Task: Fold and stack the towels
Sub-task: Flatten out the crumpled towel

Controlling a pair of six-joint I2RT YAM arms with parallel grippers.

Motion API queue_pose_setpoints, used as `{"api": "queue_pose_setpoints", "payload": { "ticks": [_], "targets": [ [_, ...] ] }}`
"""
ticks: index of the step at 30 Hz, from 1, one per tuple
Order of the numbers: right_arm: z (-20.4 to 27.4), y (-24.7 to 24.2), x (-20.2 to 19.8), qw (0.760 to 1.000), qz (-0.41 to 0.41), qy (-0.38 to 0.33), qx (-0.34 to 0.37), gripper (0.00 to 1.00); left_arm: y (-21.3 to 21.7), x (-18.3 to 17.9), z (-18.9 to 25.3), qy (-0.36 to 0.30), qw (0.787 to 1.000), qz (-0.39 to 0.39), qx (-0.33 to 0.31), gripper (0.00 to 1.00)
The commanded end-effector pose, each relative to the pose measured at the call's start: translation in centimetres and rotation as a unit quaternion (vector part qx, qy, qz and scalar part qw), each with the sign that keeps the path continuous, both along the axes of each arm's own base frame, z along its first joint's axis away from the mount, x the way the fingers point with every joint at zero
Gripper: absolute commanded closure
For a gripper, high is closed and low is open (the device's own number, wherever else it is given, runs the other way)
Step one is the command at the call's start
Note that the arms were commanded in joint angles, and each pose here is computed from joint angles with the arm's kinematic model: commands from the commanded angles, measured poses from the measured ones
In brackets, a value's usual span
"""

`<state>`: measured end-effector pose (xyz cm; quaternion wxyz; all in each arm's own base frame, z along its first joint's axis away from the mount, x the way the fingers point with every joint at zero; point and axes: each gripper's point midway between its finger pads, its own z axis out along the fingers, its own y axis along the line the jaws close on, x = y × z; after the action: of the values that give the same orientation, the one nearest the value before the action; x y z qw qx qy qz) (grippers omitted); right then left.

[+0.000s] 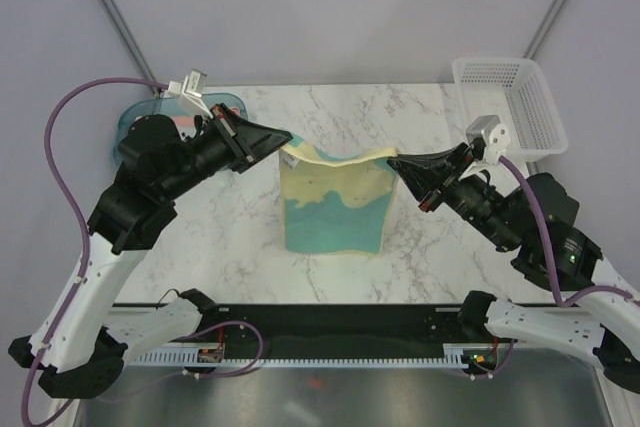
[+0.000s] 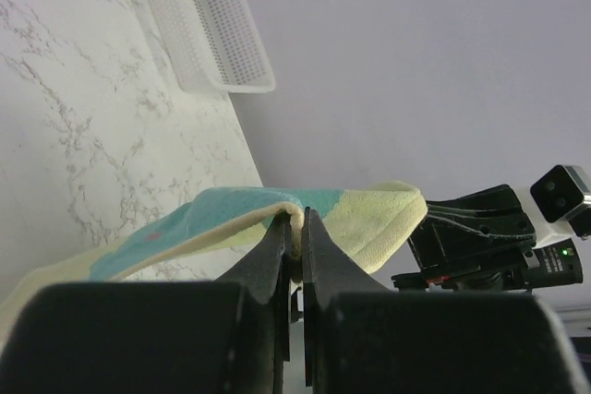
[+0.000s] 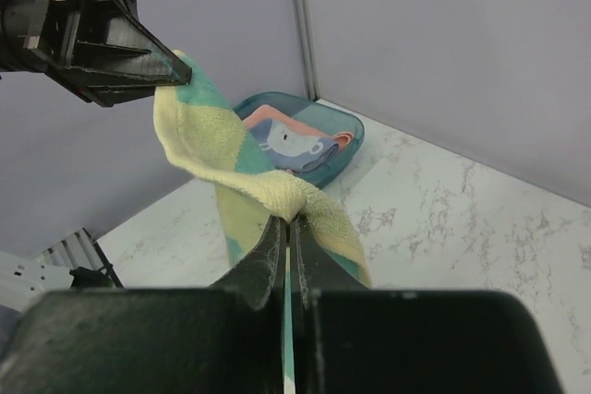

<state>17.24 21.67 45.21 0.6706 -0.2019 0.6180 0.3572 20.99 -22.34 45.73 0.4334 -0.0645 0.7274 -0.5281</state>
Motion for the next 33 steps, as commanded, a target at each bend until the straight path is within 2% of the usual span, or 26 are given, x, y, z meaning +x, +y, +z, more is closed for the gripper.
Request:
{"api": "queue_pose_setpoints", "payload": {
  "ticks": [1, 4, 8, 14, 21, 26, 31, 33],
  "targets": [
    [1.8, -1.1, 1.0, 0.999, -0.039, -0.026, -0.005, 1.0, -0.4, 1.1, 0.1, 0.017, 1.0, 0.016, -0.014, 0.98],
    [1.8, -1.8, 2.8, 0.995, -0.092, -0.03, -0.029, 1.0, 0.0, 2.3, -0.5, 0.021, 0.999, 0.044, -0.007, 0.98],
    [2.2, -1.4, 4.1, 0.991, -0.116, -0.036, -0.054, 1.0, 1.0, 3.6, 0.1, 0.006, 0.996, 0.088, 0.001, 0.98],
    [0.4, 0.0, 3.2, 0.995, -0.071, -0.029, -0.067, 1.0, 0.6, 3.6, 0.5, -0.005, 0.997, 0.076, 0.004, 0.98],
    [-1.7, -0.8, -0.1, 0.999, -0.009, 0.003, -0.031, 1.0, -0.1, 2.4, -3.0, 0.031, 0.998, 0.048, 0.009, 0.98],
    [-2.4, -0.8, -1.7, 0.999, 0.026, 0.024, -0.008, 1.0, -0.2, 0.7, -2.7, 0.03, 0.999, 0.029, -0.013, 0.98],
    [-0.5, -1.0, -0.6, 1.0, -0.002, 0.016, 0.008, 1.0, -0.3, 1.0, -2.2, 0.022, 0.999, 0.035, -0.01, 0.98],
    [-0.7, -0.3, 0.8, 1.0, -0.024, 0.009, -0.017, 1.0, 0.0, 2.2, -1.8, 0.012, 0.998, 0.06, 0.001, 0.98]
  ]
}}
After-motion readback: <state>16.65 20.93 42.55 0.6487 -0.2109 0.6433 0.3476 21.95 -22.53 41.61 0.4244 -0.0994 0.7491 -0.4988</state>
